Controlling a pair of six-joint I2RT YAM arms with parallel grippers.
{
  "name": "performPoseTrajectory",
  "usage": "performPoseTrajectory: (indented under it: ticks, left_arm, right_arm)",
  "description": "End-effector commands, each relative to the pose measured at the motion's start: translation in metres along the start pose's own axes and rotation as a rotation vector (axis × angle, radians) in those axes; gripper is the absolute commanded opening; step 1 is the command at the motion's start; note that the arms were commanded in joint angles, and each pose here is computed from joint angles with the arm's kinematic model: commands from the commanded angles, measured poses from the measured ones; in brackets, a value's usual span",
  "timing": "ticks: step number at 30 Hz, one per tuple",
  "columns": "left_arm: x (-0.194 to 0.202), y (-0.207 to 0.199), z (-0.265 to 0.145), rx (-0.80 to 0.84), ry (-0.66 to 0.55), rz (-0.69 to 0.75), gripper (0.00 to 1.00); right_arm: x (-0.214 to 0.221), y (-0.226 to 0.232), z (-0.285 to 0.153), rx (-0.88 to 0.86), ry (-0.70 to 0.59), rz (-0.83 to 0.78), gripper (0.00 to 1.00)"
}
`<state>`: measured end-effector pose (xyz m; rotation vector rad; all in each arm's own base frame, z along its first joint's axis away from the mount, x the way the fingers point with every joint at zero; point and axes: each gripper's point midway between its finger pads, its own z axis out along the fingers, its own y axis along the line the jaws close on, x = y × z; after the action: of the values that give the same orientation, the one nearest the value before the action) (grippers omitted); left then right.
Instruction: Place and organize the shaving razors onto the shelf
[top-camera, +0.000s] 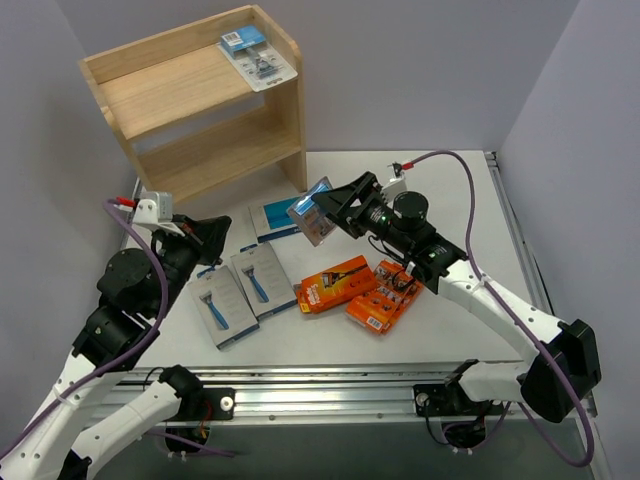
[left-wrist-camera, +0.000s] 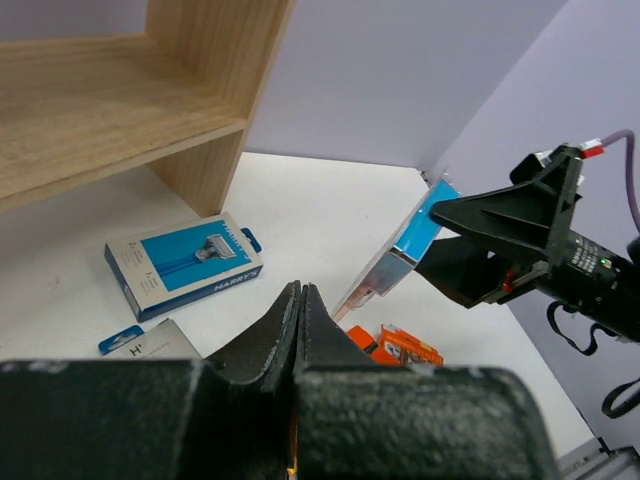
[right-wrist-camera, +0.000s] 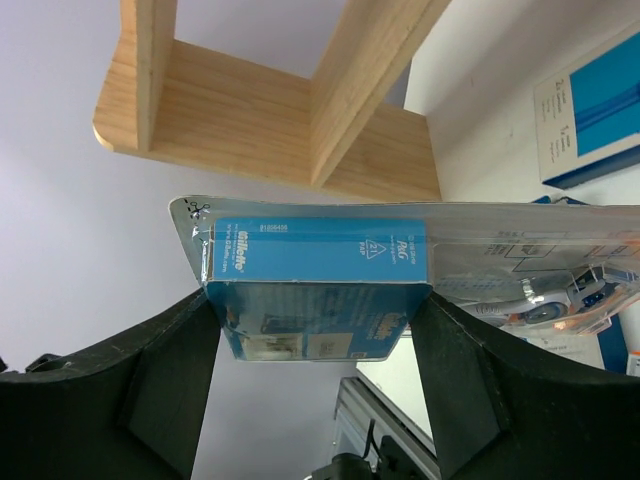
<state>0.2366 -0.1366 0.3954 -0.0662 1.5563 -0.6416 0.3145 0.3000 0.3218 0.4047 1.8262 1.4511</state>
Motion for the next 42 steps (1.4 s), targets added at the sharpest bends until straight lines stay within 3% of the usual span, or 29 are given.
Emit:
performPoseTrajectory:
  ticks: [1,2,4,5,6,8,9,14,19,24,31,34,38,42]
  left_arm:
    - [-0.006,-0.017,0.0,0.089,-0.013,0.001,0.04]
    - [-0.006,-0.022,0.0,0.127,-0.021,0.016,0.2]
    - [0.01,-0.024,0.002,0.164,0.004,0.037,0.4]
    - [0.01,-0.028,0.003,0.193,-0.009,0.044,0.6]
    - [0.016,-0.034,0.003,0.234,0.008,0.047,0.66]
    - [0.027,-0.034,0.006,0.25,0.026,0.048,0.71]
    - [0.03,-0.035,0.007,0.255,0.033,0.049,0.73]
    - [0.038,-0.035,0.014,0.26,0.055,0.079,0.75]
    - [0.043,-0.054,0.022,0.374,0.035,0.103,0.79]
    - [0.069,-0.045,0.041,0.33,0.111,0.109,0.8]
    - [0.078,-0.028,0.042,0.253,0.13,0.127,0.8]
    - [0.071,-0.018,0.034,0.204,0.141,0.166,0.8]
    - [0.051,-0.006,0.021,0.144,0.128,0.256,0.8]
    - [0.034,0.009,0.007,0.082,0.107,0.345,0.8]
  right_arm:
    - [0.001,0.016,-0.004,-0.079,0.0,-0.014,0.33]
    - [0.003,0.016,-0.004,-0.087,0.009,-0.009,0.34]
    - [0.007,0.016,-0.004,-0.1,0.025,0.004,0.46]
    - [0.009,0.018,-0.004,-0.113,0.035,0.01,0.52]
    - [0.01,0.019,-0.004,-0.119,0.039,0.012,0.61]
    - [0.011,0.023,-0.004,-0.139,0.047,0.0,0.69]
    - [0.011,0.027,-0.004,-0.147,0.049,-0.004,0.74]
    - [0.012,0.031,-0.002,-0.153,0.058,-0.013,0.8]
    - [0.016,0.035,0.001,-0.177,0.072,0.01,0.8]
    - [0.025,0.037,0.003,-0.187,0.103,0.015,0.8]
    - [0.019,0.025,-0.005,-0.118,0.106,-0.04,0.8]
    - [0.011,0.002,-0.011,-0.038,0.112,-0.13,0.74]
    - [-0.001,-0.03,-0.02,0.006,0.154,-0.248,0.47]
    - [-0.009,-0.054,-0.019,0.062,0.213,-0.559,0.44]
